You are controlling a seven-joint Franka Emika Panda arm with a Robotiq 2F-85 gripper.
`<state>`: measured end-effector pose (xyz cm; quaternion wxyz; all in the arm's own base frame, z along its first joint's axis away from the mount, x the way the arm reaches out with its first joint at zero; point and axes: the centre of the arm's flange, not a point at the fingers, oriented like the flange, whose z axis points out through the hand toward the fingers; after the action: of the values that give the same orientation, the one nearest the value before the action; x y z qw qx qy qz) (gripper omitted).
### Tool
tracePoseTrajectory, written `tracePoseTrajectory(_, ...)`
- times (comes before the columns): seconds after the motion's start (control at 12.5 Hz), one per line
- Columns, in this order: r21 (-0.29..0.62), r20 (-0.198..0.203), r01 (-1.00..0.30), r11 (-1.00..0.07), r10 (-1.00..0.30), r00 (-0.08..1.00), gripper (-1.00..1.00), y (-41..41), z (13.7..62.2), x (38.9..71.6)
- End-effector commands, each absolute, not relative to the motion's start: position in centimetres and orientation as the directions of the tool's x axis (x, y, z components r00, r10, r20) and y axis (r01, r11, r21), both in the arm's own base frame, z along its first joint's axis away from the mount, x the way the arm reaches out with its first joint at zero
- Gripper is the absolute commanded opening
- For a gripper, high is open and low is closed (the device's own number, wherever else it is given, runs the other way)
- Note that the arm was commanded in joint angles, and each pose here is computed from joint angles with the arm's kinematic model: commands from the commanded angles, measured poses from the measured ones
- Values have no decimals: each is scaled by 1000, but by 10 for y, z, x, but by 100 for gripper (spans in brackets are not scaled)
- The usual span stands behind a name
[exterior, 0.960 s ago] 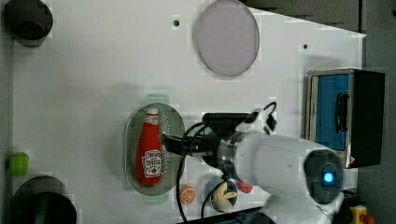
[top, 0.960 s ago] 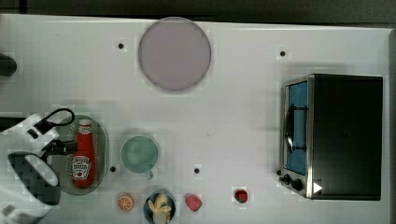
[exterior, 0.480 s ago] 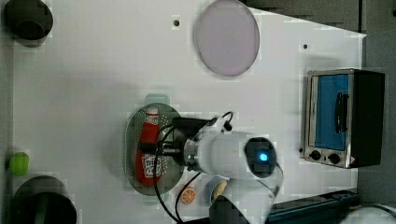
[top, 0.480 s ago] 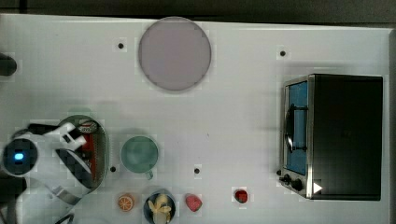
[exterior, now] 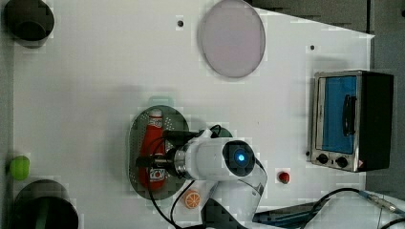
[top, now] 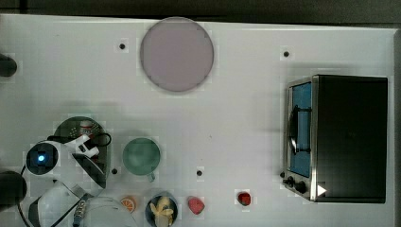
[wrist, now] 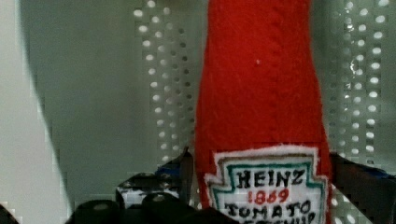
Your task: Pick ketchup from strainer and place it on the table
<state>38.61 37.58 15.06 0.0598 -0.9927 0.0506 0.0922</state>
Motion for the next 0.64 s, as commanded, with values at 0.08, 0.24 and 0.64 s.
tracePoseTrajectory(0.08,-139,-140,-193,-971,-173,975,68,383,162,402)
tracePoseTrajectory(0.24,-152,-133,-191,-970,-172,976,25,386,164,403)
tracePoseTrajectory(0.64,-131,-57,-170,-977,-163,985,25,391,232,407)
